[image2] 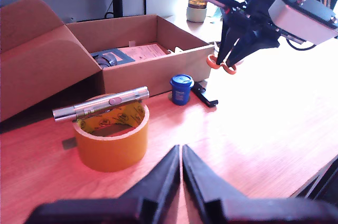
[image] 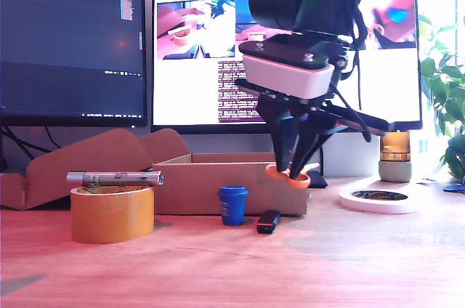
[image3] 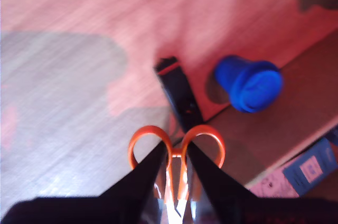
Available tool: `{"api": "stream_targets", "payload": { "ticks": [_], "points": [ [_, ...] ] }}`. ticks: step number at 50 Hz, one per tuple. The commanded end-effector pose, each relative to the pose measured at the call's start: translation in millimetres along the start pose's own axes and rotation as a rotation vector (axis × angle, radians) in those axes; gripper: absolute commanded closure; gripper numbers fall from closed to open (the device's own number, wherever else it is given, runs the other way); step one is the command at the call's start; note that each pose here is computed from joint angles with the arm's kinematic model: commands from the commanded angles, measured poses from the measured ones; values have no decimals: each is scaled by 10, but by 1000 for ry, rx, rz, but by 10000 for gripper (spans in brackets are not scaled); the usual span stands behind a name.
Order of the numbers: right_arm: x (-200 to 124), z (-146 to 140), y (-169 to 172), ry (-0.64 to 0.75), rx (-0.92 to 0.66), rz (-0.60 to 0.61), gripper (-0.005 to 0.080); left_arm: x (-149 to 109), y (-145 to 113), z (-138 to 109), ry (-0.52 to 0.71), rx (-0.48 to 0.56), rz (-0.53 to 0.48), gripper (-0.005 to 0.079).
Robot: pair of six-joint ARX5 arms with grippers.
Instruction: Pick up the scissors and place it inside the cardboard box
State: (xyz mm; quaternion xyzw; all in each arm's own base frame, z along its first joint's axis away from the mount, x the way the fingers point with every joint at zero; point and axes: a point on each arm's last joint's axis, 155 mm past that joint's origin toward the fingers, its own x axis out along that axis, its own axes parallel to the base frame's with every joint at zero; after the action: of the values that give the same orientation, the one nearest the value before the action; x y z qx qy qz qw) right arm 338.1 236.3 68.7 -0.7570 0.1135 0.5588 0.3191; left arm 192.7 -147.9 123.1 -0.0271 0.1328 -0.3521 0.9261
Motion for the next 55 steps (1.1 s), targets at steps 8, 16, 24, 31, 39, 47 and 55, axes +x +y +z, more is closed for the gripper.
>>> {"api": "stream_targets", "payload": {
  "ticks": [8,16,24,31,39,47,55],
  "points": [
    [-208,-3,-84,7,8,-57,762,27,10,-81,13,4,-1,764],
    [-294,-65,-251,32,13,-131,762,27,9,-81,13,4,-2,764],
    [-333,-153,-486,57,39,-229,762,28,7,-59,5,10,-2,764],
    [-387,-237,-703,38,65,-334,762,28,7,-63,6,9,-3,764],
    [-383,-399,-805,31,118,-396,762,28,8,-63,6,9,-2,764],
    [-392,-528,-906,-12,227,-464,762,27,8,-64,7,9,-2,764],
    [-455,-615,-1065,-85,360,-554,762,28,9,-63,6,9,-1,764]
  ]
}}
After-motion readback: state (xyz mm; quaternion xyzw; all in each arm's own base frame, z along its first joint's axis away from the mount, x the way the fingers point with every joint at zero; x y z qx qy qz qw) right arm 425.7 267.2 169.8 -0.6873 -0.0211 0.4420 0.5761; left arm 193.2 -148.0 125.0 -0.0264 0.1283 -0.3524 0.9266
